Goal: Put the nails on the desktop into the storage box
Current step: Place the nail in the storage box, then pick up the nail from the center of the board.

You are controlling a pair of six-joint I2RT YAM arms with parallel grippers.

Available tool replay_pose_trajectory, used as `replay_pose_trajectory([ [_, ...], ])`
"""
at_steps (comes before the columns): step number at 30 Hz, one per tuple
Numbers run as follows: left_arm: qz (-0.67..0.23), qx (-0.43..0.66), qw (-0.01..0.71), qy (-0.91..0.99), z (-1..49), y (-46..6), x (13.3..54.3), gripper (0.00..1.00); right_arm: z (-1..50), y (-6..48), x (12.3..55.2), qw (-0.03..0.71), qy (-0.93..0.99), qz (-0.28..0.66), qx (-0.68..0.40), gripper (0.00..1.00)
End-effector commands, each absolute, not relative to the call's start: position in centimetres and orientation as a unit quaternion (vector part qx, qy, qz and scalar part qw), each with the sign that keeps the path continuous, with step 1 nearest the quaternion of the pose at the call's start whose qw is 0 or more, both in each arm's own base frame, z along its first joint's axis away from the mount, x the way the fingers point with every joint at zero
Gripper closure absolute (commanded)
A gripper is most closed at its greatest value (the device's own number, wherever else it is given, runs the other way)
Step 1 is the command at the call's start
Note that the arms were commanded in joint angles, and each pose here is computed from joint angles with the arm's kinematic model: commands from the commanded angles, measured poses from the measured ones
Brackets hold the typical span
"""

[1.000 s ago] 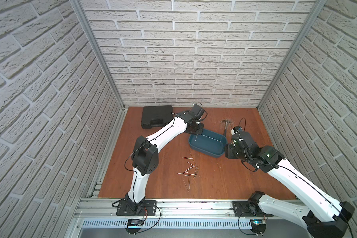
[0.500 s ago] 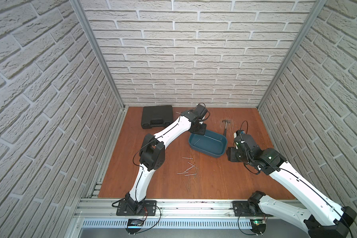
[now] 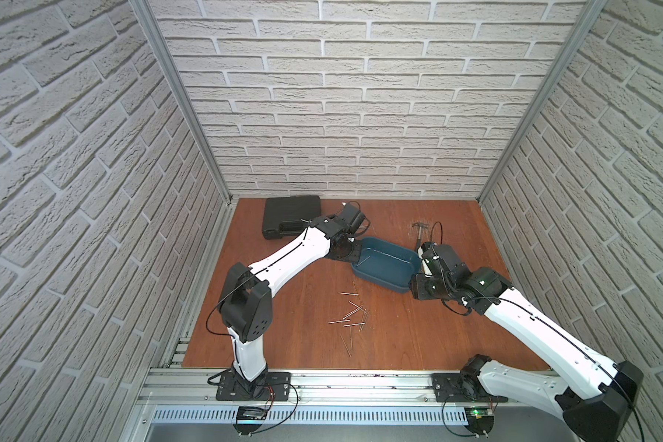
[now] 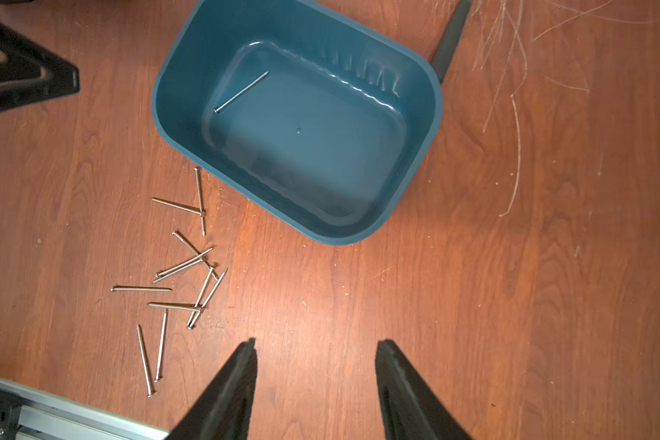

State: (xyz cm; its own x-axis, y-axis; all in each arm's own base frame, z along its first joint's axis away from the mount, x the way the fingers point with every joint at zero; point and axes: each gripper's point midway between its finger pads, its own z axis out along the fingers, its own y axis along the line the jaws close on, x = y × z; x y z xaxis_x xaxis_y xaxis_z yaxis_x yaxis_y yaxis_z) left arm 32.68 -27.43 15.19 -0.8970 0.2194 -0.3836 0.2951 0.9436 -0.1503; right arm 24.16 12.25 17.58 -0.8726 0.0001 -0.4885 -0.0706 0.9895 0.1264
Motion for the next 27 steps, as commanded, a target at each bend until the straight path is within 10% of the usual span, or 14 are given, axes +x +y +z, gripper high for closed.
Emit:
replay_pose_trajectory([
  [1, -0.091, 0.105, 0.18, 0.974, 14.2, -25.6, 31.5, 0.53, 18.5, 13.9, 25.1, 0.263, 0.959, 0.102, -0.035, 0.47],
  [27, -0.098, 0.11, 0.096, 0.984, 7.0, -25.9, 26.4, 0.62, 16.2, 15.5, 23.8, 0.223, 0.965, 0.132, -0.048, 0.53],
])
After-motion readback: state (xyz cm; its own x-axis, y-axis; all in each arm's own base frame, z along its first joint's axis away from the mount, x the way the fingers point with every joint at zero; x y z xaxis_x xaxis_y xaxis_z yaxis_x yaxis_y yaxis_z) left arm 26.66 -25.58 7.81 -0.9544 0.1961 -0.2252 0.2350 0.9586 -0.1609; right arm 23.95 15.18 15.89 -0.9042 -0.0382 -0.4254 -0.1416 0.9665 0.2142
